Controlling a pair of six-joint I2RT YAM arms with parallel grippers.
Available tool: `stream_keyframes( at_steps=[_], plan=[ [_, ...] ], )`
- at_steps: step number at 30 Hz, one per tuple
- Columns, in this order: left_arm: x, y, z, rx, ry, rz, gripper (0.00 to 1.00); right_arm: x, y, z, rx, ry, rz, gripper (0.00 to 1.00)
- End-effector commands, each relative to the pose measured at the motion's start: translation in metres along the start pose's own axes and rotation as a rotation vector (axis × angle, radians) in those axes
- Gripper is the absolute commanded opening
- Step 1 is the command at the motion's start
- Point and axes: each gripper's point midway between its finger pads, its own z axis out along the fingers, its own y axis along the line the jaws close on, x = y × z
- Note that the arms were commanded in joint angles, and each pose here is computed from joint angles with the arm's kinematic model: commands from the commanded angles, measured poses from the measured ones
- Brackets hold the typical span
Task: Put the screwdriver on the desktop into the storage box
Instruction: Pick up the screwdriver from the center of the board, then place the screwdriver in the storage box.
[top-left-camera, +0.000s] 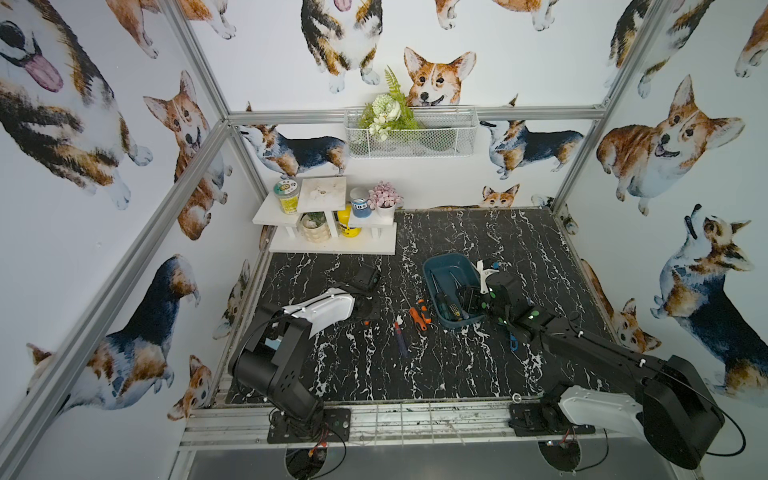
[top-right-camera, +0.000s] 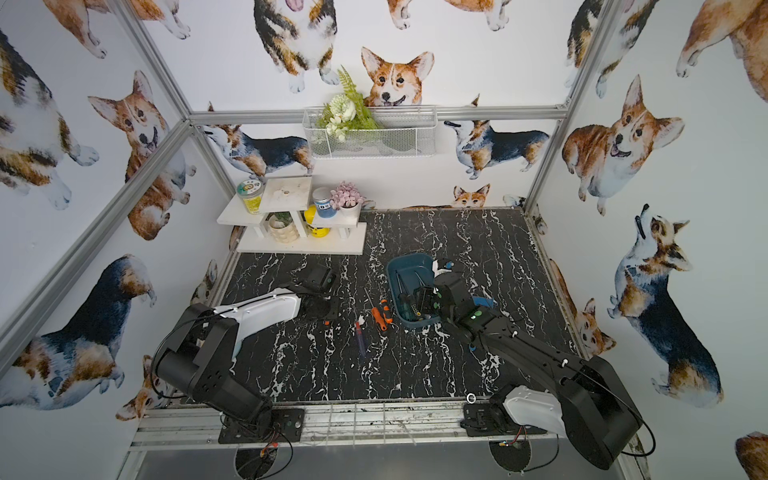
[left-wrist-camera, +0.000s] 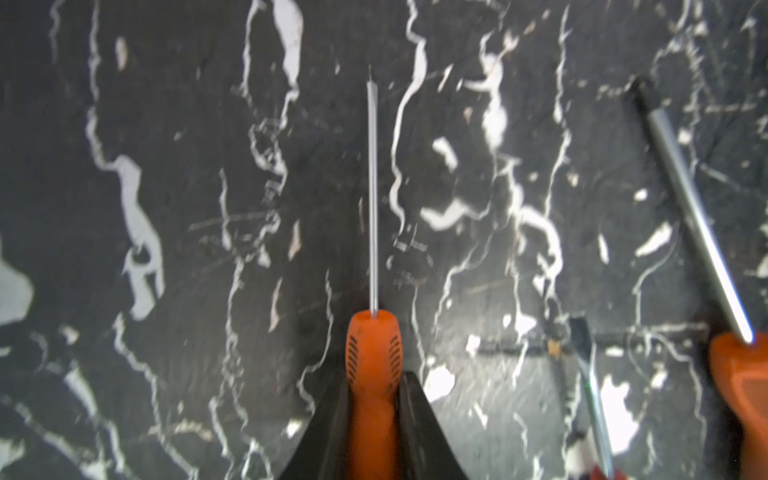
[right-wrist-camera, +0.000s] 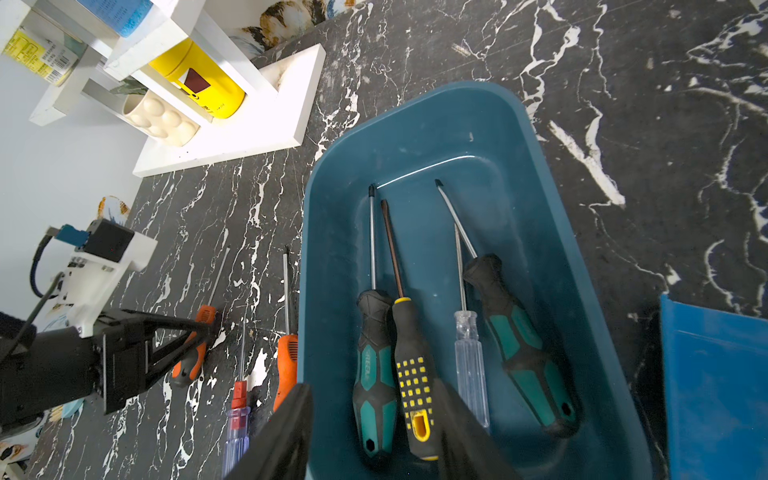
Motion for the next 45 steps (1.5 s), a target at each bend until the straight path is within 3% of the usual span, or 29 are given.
stream_keyframes(
  at_steps=[1,11,17,21,30,35,45],
  plan=[
    [-0.006,-0.003,-0.017,0.024,-0.034,-0.028,0.07,-0.013,0.005,-0.003,-0.013,-0.043,0.013,0.52],
    [-0.041,-0.024,-0.081,0.166,-0.200,-0.165,0.01,-0.018,0.004,-0.008,-0.010,-0.062,0.019,0.52],
    [-0.038,-0.114,-0.112,0.349,-0.271,-0.205,0.03,-0.037,-0.006,-0.025,0.027,-0.156,0.040,0.52],
    [-0.038,-0.174,-0.117,0.437,-0.284,-0.243,0.04,-0.042,-0.020,-0.034,0.068,-0.180,0.064,0.52],
    [-0.051,-0.264,-0.081,0.373,-0.266,-0.258,0.07,-0.051,-0.057,-0.064,0.156,-0.261,0.110,0.52],
    [-0.050,-0.274,-0.046,0.248,-0.240,-0.318,0.10,-0.052,-0.071,-0.074,0.207,-0.278,0.125,0.53],
    [-0.036,-0.292,0.004,0.209,-0.147,-0.350,0.13,-0.056,-0.071,-0.077,0.205,-0.286,0.119,0.53]
  ],
)
